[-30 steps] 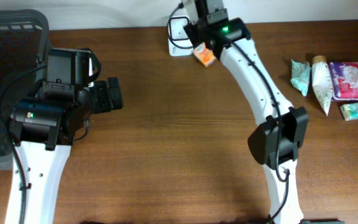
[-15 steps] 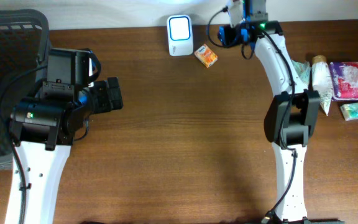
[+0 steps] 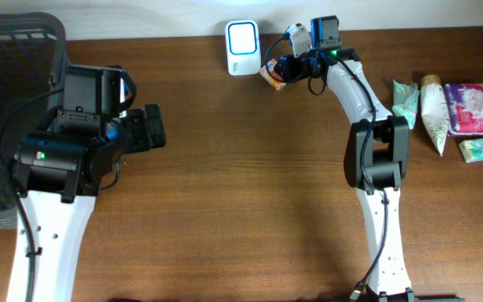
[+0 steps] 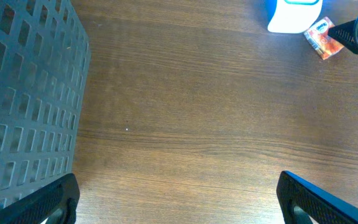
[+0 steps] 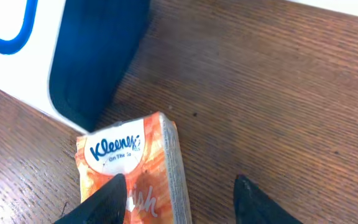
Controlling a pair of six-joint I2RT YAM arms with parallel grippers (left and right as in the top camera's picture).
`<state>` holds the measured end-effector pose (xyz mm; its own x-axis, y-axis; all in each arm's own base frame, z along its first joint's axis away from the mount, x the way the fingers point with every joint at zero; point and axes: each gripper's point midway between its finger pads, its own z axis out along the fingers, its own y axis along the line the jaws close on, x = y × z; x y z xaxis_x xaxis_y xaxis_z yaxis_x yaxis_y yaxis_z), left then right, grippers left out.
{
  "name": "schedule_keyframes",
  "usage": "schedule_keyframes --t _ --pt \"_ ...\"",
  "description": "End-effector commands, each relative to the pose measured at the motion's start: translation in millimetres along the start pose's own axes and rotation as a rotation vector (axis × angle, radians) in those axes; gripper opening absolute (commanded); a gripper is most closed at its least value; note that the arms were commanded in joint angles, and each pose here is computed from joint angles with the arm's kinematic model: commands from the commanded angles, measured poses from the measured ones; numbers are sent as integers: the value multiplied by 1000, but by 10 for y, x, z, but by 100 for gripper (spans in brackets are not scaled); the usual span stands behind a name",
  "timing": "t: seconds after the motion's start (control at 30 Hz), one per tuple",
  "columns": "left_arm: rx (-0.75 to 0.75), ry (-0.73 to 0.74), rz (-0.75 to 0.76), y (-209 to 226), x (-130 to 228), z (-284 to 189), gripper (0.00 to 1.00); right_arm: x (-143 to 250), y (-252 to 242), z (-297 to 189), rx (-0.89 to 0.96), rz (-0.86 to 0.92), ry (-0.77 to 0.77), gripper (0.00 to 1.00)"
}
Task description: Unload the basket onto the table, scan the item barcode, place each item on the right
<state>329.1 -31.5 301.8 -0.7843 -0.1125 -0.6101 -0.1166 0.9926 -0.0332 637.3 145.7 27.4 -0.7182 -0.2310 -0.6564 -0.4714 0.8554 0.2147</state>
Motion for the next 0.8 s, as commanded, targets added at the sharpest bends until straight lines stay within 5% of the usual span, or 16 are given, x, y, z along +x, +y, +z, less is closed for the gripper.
schedule_keyframes --t 0.0,0.07,0.13,0.27,0.4,0.5,0.63,0.77 --pt "-5 -9 -11 20 -25 -23 99 175 76 65 -35 0 53 43" --pt "-5 -9 -11 20 -25 -23 99 327 106 51 -50 -8 112 31" --pt "-5 -9 -11 20 -25 -23 99 484 137 23 -62 5 176 4" --pt "-5 -9 -11 20 -25 -23 99 655 232 -285 -78 73 296 4" --pt "-5 -9 -11 20 -24 -22 99 254 455 -982 -57 98 266 4" --pt "-5 -9 -11 20 -24 -22 99 382 412 -1273 37 109 357 4" --pt "-5 -9 -11 20 -25 -23 99 733 390 -1213 36 112 475 4" --pt "-5 -9 -11 20 -25 -23 99 488 572 -1157 -80 111 367 4"
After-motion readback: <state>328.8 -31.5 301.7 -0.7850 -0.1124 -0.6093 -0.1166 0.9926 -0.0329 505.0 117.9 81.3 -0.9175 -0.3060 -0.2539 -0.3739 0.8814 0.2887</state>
